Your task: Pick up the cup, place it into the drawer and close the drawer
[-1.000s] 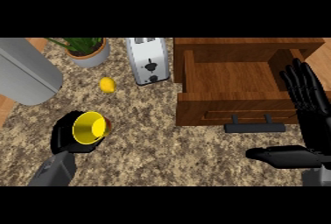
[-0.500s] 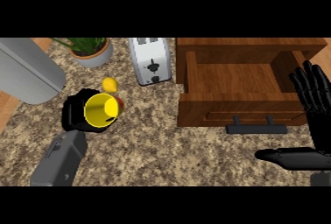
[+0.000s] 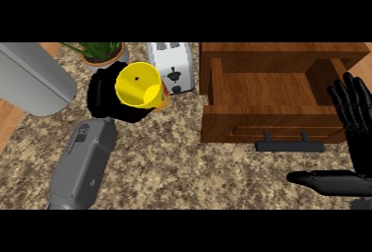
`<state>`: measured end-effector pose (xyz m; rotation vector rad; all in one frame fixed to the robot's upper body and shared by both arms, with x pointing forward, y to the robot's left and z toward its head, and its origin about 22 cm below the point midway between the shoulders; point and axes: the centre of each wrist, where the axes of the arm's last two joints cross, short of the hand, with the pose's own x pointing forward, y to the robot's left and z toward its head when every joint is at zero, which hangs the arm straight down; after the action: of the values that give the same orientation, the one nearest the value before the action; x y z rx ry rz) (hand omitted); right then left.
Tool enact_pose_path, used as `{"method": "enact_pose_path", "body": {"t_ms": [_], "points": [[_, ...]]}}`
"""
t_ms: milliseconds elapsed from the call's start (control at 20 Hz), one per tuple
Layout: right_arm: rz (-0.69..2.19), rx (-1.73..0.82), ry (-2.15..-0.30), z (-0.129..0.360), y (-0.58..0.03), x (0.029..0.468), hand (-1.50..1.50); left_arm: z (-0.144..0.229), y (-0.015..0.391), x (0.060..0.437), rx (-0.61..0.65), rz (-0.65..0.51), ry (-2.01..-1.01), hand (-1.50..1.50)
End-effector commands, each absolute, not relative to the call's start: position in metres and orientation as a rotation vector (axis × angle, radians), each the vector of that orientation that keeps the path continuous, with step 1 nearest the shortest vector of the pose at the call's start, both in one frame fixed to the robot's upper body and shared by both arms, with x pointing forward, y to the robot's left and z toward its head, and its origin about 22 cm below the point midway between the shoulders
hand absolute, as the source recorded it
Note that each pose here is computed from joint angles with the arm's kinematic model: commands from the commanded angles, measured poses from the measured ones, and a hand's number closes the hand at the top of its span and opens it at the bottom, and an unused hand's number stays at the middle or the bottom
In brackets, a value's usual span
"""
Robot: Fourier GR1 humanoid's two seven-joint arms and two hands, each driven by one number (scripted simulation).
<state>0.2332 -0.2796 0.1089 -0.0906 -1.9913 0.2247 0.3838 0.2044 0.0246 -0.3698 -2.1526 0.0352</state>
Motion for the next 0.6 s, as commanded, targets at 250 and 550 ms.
{"method": "enact_pose_path", "body": {"t_ms": [250, 550], "points": [[0.221, -0.063, -1.988, 0.108, -0.303, 0.229, -1.5, 0.123, 0.135, 0.396, -0.375, -0.114, -2.173, 1.5], [0.251, -0.085, -1.993, 0.107, -0.284, 0.237, -1.5, 0.16, 0.086, 0.413, -0.308, -0.16, -2.126, 1.5]]}}
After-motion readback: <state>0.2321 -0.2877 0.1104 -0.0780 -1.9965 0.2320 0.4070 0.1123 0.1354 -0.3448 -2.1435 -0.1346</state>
